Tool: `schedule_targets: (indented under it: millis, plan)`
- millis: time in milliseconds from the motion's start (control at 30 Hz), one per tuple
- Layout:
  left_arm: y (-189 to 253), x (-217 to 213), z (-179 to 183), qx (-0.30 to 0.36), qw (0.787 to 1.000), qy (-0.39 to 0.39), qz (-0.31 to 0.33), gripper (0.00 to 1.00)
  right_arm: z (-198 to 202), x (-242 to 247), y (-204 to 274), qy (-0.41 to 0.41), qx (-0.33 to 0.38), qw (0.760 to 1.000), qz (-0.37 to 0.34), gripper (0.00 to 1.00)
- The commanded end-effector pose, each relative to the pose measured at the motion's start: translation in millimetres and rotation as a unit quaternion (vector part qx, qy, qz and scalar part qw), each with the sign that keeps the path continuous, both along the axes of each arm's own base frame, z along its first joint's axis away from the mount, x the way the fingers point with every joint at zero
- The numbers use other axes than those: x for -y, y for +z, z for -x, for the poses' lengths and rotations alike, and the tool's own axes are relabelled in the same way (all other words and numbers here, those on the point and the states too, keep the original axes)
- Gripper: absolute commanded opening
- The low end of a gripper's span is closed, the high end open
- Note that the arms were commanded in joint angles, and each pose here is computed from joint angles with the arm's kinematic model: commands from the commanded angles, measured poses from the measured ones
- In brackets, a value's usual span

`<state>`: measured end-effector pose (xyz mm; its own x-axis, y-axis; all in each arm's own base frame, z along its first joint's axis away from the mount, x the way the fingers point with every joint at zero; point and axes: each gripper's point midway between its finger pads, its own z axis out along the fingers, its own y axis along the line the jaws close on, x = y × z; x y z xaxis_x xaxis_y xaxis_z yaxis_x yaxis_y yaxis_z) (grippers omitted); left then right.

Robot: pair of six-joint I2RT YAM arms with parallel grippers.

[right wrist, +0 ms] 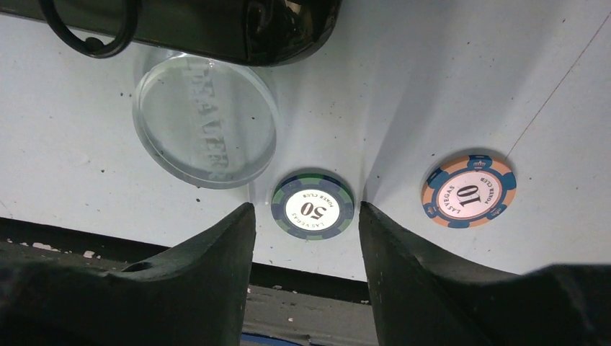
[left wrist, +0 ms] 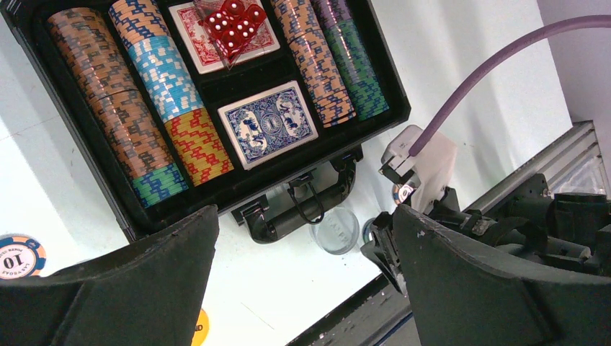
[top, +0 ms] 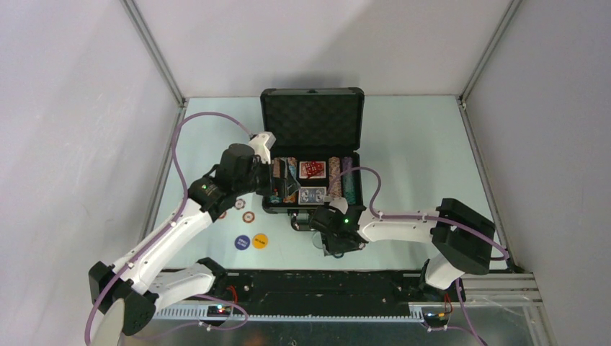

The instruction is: Pack up texas hold em set

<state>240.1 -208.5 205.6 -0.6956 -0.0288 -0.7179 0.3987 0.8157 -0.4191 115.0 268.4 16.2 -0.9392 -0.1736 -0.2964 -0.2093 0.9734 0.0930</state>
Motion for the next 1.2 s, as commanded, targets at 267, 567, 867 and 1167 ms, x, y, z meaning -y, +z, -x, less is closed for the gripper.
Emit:
schedule_targets:
  millis: [267, 567, 867, 1167]
  plan:
    - [12, -1, -2, 0.017, 1.0, 0.004, 0.012, 0.95, 12, 14, -11, -0.002, -0.026, 0.999, 0.04, 0.55]
    - [12, -2, -2, 0.018, 1.0, 0.004, 0.011, 0.95, 18, 14, -17, 0.004, -0.033, 0.998, 0.049, 0.53]
    - [12, -2, -2, 0.018, 1.0, 0.004, 0.011, 0.95, 18, 11, -22, 0.005, -0.035, 0.998, 0.049, 0.49]
    - [13, -2, -2, 0.019, 1.0, 0.004, 0.011, 0.95, 10, 5, -22, 0.005, -0.022, 0.998, 0.058, 0.5]
